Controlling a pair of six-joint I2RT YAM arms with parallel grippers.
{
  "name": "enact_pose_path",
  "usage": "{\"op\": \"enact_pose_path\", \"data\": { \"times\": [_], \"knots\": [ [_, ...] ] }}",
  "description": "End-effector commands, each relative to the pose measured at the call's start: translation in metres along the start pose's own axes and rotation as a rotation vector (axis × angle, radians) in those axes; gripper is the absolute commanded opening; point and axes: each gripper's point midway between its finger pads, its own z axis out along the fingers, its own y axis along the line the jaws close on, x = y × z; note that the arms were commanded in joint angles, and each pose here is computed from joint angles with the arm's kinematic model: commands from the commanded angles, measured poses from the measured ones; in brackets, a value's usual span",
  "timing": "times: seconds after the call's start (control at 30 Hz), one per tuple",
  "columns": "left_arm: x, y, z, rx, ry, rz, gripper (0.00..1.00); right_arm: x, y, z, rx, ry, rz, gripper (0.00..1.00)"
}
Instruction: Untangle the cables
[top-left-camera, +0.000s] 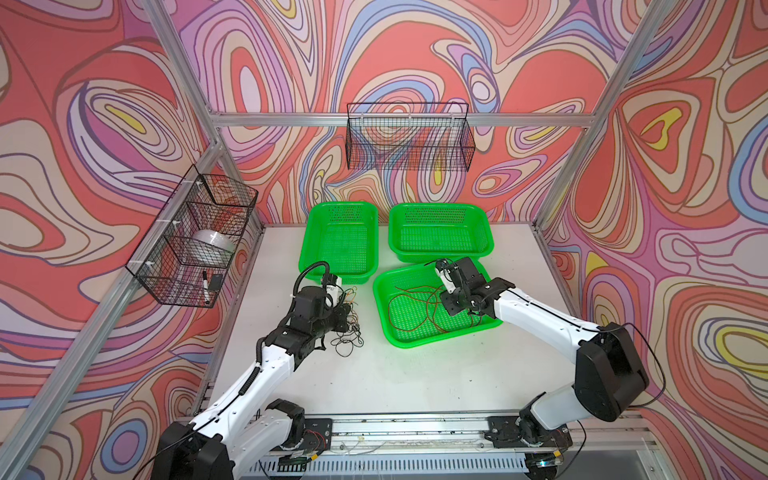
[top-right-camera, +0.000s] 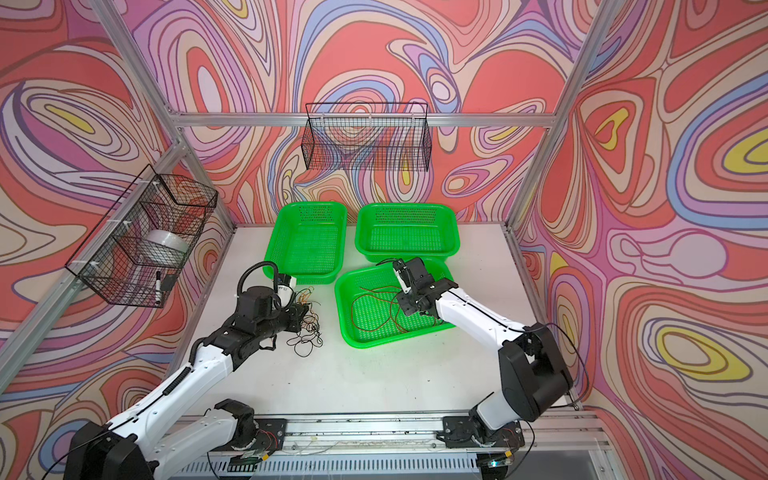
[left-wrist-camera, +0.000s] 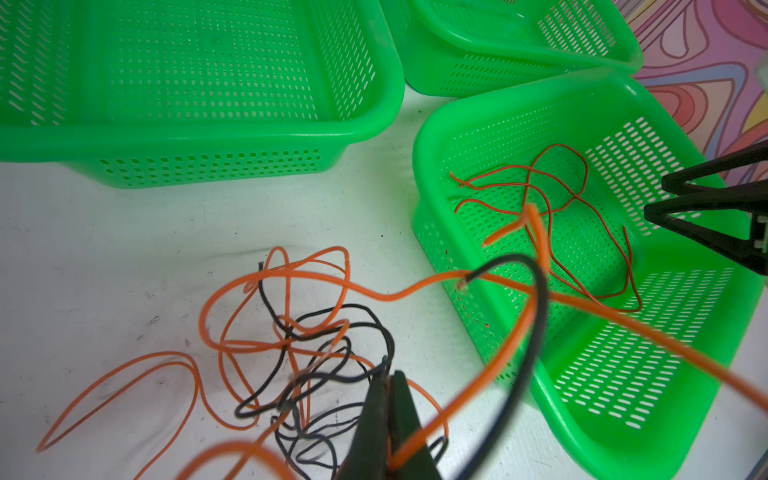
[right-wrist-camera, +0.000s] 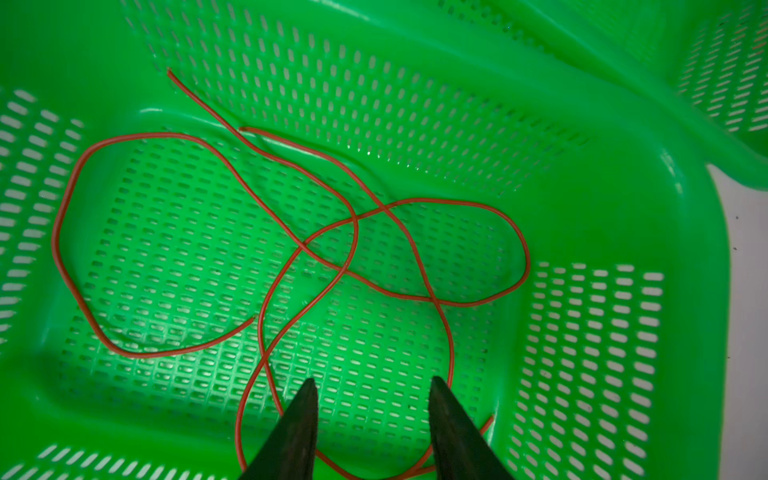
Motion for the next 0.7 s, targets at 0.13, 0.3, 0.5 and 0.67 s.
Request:
{"op": "enact_pose_path", "data": {
  "times": [0.13, 0.3, 0.5, 0.67],
  "knots": [
    [-0.021, -0.031, -0.023, 0.097, -0.039, 0.085, 0.02, -0.067, 0.056, -0.058, -0.288, -0.241, -0.039, 0.51],
    [-0.026, -0.034, -0.022, 0.105, -0.056, 0.137, 0.04, -0.085, 0.129, -0.06, -0.515, -0.31, -0.115, 0.51],
    [-0.028, -0.023, -0.013, 0.044, -0.024, 0.19, 0.03, -0.103, 0.143, 0.0, -0.345, -0.225, 0.003, 0.51],
    [-0.033, -0.003, -0.015, -0.046, -0.047, 0.175, 0.01, -0.116, 0.152, 0.028, -0.241, -0.198, 0.085, 0.53]
  ]
}}
